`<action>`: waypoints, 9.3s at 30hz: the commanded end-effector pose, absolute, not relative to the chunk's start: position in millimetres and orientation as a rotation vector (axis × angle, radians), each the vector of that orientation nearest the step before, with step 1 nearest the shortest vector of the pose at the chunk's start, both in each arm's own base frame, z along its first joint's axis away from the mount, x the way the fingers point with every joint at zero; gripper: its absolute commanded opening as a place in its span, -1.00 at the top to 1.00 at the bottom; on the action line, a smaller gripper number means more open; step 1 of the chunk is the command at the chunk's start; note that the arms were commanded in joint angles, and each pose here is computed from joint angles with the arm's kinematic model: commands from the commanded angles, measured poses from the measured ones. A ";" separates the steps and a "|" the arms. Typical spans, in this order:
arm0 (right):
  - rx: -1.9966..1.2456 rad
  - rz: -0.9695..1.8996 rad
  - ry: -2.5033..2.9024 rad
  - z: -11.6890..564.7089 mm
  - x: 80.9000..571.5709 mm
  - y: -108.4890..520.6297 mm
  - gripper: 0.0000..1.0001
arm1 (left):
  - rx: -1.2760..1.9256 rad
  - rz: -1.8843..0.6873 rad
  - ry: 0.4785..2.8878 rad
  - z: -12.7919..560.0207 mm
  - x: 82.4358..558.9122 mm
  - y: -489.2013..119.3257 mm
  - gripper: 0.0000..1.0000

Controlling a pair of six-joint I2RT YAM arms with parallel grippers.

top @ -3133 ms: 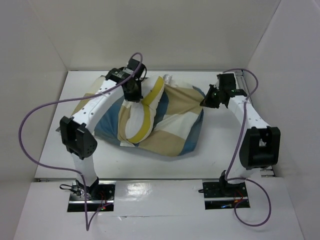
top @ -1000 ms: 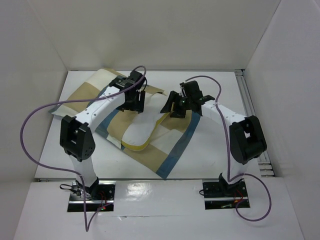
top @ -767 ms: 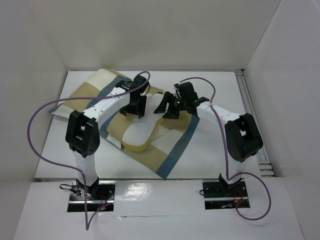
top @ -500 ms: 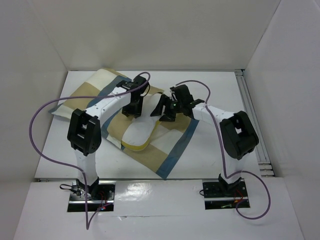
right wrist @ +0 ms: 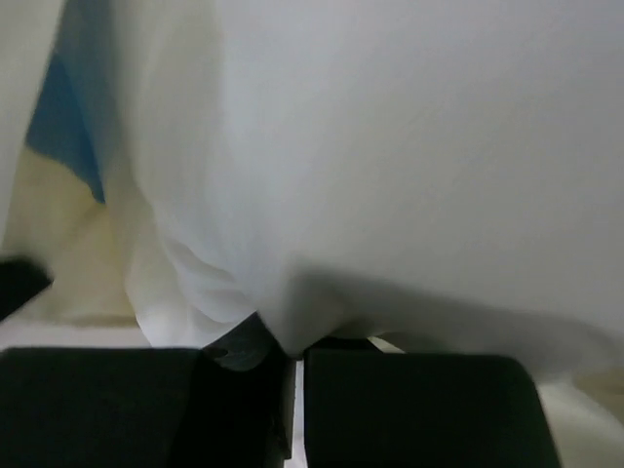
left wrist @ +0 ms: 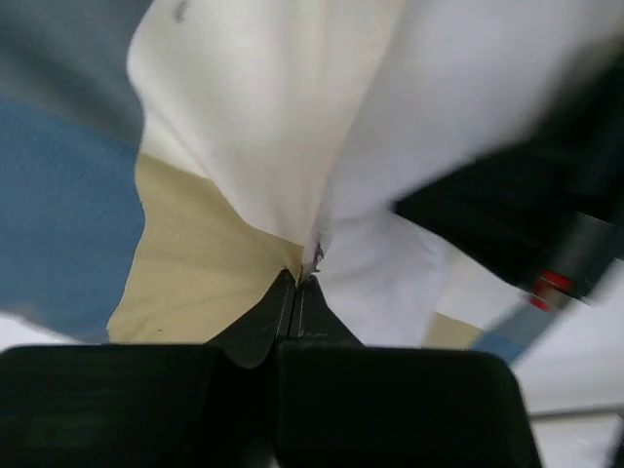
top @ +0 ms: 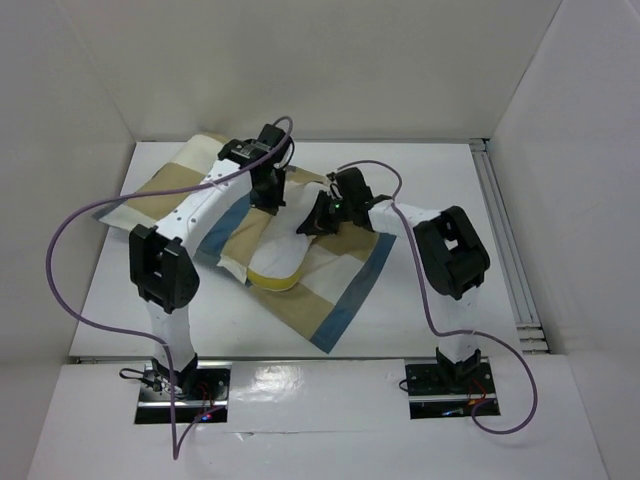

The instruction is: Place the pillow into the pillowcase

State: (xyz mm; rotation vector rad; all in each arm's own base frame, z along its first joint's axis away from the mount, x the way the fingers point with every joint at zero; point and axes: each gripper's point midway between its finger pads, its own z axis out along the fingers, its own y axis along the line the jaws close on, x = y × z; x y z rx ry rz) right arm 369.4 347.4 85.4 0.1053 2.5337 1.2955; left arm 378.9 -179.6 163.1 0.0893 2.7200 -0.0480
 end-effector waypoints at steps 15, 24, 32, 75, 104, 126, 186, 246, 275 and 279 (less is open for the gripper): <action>0.062 1.480 2.170 157.1 390.3 354.1 1.00 | 0.241 -0.988 2.551 280.3 315.8 -304.3 1.00; 0.090 1.399 2.205 159.1 380.6 336.3 0.98 | 0.144 -0.758 2.664 236.1 334.8 -283.5 1.00; 0.217 1.017 2.388 143.6 377.4 272.5 -0.74 | 0.113 -0.503 2.739 217.4 351.8 -266.9 -0.65; -0.250 1.050 2.402 144.3 354.5 301.9 -0.30 | 0.140 -0.710 2.478 282.1 308.9 -256.4 1.00; 0.108 0.812 2.386 139.9 392.7 204.5 1.00 | -0.101 -0.685 2.583 235.0 324.3 -197.2 1.00; 0.494 0.605 2.345 146.0 384.4 96.8 0.98 | -0.226 -0.395 2.812 125.2 335.4 -169.7 1.00; 0.021 1.349 1.267 450.5 388.7 162.5 1.00 | 0.764 -0.285 3.080 -4.0 245.6 -258.5 1.00; 0.149 1.184 1.962 279.6 369.5 179.5 1.00 | 0.280 -0.834 2.766 126.9 310.8 -303.3 0.23; 0.197 0.705 2.386 208.5 407.6 143.7 -0.08 | -0.143 -0.602 2.632 138.3 458.4 -278.9 1.00; 0.298 0.626 2.403 193.0 379.4 127.3 -0.49 | 0.012 -0.667 2.592 178.1 420.9 -287.7 0.42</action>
